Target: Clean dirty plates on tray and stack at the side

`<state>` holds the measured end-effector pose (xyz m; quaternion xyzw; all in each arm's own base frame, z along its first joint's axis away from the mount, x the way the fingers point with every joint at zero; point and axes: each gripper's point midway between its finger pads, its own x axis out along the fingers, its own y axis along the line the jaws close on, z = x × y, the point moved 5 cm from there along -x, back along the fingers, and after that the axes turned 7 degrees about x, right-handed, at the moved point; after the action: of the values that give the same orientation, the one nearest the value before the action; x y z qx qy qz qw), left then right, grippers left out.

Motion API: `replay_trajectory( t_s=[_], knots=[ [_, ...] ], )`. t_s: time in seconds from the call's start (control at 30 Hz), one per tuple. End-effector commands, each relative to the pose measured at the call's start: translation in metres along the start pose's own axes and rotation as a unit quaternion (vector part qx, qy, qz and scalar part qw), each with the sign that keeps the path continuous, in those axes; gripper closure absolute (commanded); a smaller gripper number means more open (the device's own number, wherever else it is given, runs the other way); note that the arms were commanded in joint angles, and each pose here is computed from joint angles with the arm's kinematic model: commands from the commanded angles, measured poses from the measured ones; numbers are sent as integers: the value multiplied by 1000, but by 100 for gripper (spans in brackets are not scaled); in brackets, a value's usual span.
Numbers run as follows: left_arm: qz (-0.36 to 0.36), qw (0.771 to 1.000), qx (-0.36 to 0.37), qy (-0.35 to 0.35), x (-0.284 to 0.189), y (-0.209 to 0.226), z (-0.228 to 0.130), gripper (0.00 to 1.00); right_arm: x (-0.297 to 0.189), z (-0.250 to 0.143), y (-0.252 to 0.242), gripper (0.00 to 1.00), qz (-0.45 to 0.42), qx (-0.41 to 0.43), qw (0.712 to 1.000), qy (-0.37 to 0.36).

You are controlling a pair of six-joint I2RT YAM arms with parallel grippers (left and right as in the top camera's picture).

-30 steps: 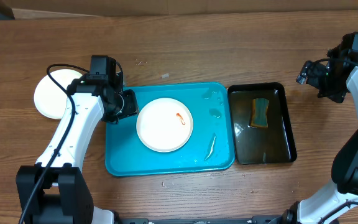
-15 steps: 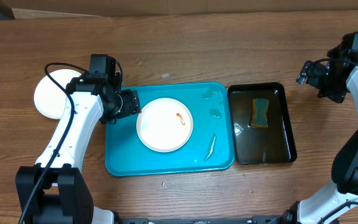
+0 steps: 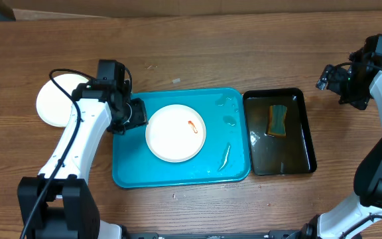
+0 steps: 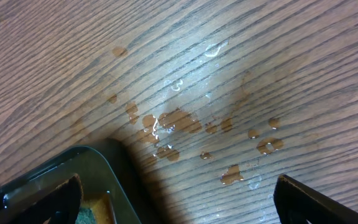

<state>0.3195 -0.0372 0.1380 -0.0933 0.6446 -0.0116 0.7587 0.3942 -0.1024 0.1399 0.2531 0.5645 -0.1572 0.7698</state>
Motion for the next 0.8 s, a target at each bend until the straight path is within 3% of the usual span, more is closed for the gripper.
replay_trajectory(
  t_s=[0.0,0.2,0.33,0.43,0.6,0.7,0.77],
  knots=[
    [3,1000,6,17,7,-3,-10,42,-13,7,1,0,4,0,1000,-21],
    [3,1000,12,23,9,-7,-13,35,-14,16,16,0,56,-7,998,-39],
    [2,1000,12,17,9,-7,-11,24,-28,-20,56,0,235,33,967,88],
    [1,1000,13,13,9,-7,-10,16,-38,-38,68,4,293,51,943,148],
    [1,1000,13,13,9,-7,-10,0,-36,-70,79,26,252,21,947,200],
    [1,1000,13,13,9,-7,-10,0,-27,-88,78,42,171,-8,962,211],
    [1,1000,13,14,9,-7,-10,0,-21,-98,76,44,108,-21,971,211]
  ],
)
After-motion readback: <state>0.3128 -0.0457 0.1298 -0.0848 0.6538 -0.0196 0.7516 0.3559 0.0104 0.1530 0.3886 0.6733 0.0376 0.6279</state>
